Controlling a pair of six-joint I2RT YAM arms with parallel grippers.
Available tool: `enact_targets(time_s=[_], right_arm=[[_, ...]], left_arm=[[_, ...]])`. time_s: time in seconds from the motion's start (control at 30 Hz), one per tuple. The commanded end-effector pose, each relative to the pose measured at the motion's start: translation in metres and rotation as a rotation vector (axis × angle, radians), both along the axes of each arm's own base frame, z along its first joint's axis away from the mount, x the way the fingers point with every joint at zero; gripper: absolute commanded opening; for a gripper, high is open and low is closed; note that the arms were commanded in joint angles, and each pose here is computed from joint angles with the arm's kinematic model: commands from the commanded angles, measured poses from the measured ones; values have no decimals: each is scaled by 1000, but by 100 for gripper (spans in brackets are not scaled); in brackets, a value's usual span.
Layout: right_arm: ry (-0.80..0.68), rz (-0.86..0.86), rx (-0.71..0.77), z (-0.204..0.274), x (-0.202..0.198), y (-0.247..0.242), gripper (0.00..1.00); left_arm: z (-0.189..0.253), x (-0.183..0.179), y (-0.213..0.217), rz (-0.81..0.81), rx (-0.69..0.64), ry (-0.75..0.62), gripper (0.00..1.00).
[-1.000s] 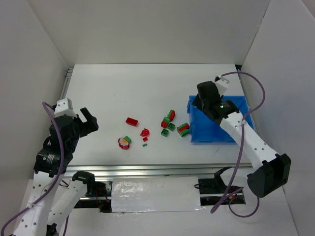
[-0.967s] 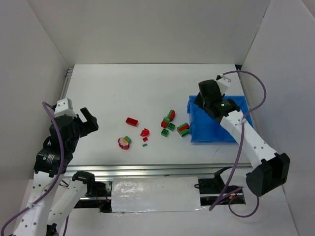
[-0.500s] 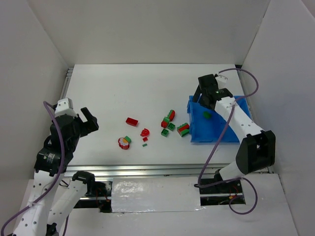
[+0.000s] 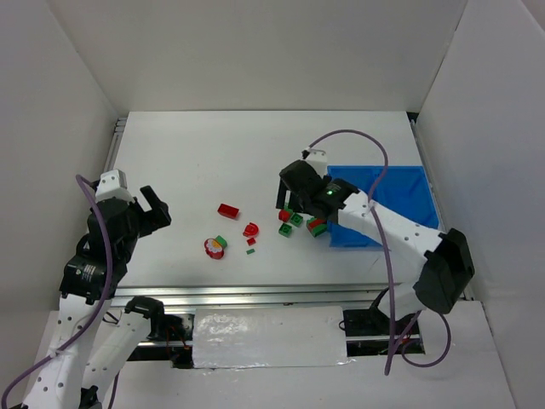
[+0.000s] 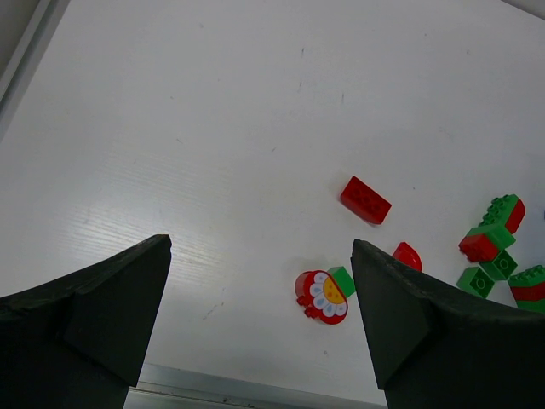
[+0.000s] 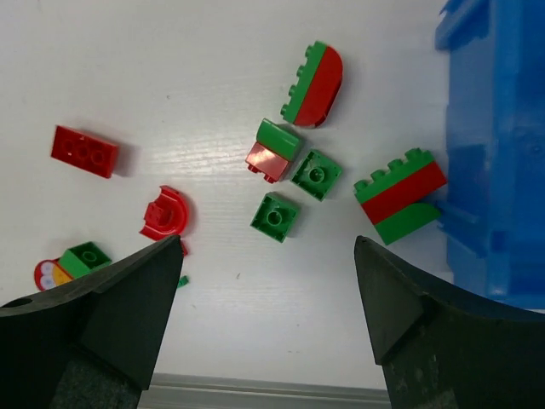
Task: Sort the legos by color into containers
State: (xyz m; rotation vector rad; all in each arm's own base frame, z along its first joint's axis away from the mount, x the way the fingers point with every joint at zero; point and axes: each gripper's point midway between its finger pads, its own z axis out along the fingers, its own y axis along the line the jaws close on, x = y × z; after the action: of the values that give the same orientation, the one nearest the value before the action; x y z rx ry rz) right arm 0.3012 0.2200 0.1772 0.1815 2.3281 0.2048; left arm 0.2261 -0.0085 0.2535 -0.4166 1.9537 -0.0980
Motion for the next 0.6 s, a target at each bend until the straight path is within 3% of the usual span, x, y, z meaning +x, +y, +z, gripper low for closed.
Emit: enact_targets(time_s=[0.0,0.57], right_arm=[[35,-63,-14,-32,5,13,88],[202,-57,-126,-134,-2,42,74]], left_arm=[[12,6,-1,-12,0,-44,100],[12,7,-4,-28,0,-42,99]])
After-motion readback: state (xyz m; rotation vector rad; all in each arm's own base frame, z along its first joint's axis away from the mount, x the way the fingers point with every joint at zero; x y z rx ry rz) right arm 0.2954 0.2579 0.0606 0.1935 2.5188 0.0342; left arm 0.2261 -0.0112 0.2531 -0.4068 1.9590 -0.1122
